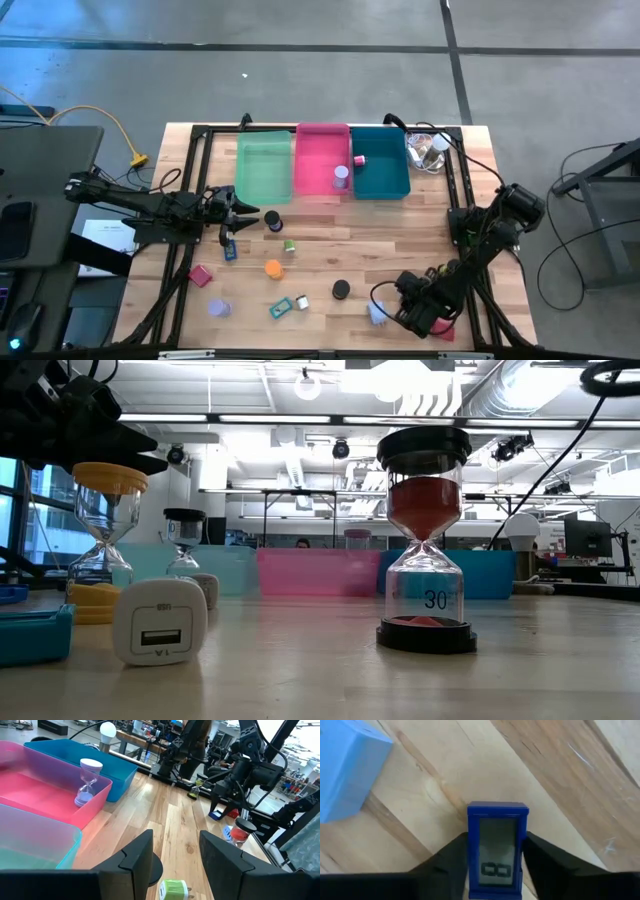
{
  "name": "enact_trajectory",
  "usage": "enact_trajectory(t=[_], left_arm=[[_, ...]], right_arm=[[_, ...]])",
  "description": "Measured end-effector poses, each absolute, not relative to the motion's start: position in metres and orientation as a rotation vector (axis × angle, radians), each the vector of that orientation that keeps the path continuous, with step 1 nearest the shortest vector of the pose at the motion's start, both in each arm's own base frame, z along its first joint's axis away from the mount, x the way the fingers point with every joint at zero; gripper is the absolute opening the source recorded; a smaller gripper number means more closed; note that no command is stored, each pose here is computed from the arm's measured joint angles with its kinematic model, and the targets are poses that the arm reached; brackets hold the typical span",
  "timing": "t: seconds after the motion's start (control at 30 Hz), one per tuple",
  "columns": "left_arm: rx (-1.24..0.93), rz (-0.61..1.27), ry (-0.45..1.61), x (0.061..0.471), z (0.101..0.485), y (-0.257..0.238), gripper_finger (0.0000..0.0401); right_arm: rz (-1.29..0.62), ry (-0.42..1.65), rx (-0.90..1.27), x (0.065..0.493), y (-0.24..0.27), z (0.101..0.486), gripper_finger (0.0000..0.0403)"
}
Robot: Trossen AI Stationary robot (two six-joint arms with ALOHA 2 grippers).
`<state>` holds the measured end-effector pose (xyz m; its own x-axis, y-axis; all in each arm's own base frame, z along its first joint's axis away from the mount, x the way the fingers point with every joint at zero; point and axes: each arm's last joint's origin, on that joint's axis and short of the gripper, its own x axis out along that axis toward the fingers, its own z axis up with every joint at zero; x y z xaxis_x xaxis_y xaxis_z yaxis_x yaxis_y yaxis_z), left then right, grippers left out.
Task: Pick & Place Office items
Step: Put the right purple digital clock into the green bin
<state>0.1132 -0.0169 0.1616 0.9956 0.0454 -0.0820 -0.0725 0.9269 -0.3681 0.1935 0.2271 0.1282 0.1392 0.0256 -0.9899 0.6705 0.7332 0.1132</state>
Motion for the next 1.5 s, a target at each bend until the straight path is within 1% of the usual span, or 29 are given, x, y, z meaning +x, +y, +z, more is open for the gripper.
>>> enact_trajectory(t=[0.07, 0.27, 0.4, 0.5, 0.63, 0.77, 0.9, 0.97, 1.03, 1.17, 1.27, 1.37, 1.5], left_arm=[[-0.379, 0.061, 0.073, 0.113, 0.162, -0.017, 0.0156], [-0.38, 0.061, 0.072, 0.113, 0.162, -0.017, 0.0156], [-0.379, 0.06, 0.067, 0.113, 0.162, -0.017, 0.0156], [-0.363, 0.045, -0.001, 0.114, 0.169, -0.017, 0.0156], [-0.297, -0.025, -0.162, 0.112, 0.186, -0.018, 0.0156], [-0.126, -0.123, -0.267, 0.11, 0.196, -0.021, 0.0156], [0.081, -0.176, -0.299, 0.109, 0.197, -0.023, 0.0156], [0.128, -0.175, -0.298, 0.11, 0.197, -0.023, 0.0156], [0.118, -0.176, -0.295, 0.111, 0.197, -0.023, 0.0156], [-0.02, -0.191, -0.322, 0.112, 0.2, -0.024, 0.0156], [-0.063, -0.199, -0.33, 0.115, 0.201, -0.024, 0.0156], [-0.069, -0.2, -0.345, 0.118, 0.202, -0.025, 0.0156], [-0.032, -0.191, -0.327, 0.125, 0.199, -0.027, 0.0156]], right_arm=[[-0.515, 1.38, 0.64, 0.196, 0.225, 0.128, 0.0125], [-0.492, 1.39, 0.629, 0.202, 0.224, 0.13, 0.0123], [-0.498, 1.402, 0.58, 0.211, 0.224, 0.141, 0.0123], [-0.508, 1.395, 0.511, 0.221, 0.221, 0.156, 0.012], [-0.488, 1.336, 0.398, 0.241, 0.215, 0.184, 0.012], [-0.445, 1.228, 0.259, 0.266, 0.203, 0.214, 0.012], [-0.395, 1.058, 0.086, 0.295, 0.188, 0.246, 0.012], [-0.367, 0.962, 0.003, 0.31, 0.18, 0.261, 0.012], [-0.322, 0.869, -0.082, 0.327, 0.174, 0.273, 0.012], [-0.179, 0.682, -0.219, 0.358, 0.162, 0.291, 0.012], [-0.07, 0.577, -0.283, 0.375, 0.151, 0.302, 0.012], [-0.039, 0.527, -0.308, 0.385, 0.136, 0.308, 0.012], [-0.049, 0.53, -0.316, 0.392, 0.119, 0.307, 0.012]])
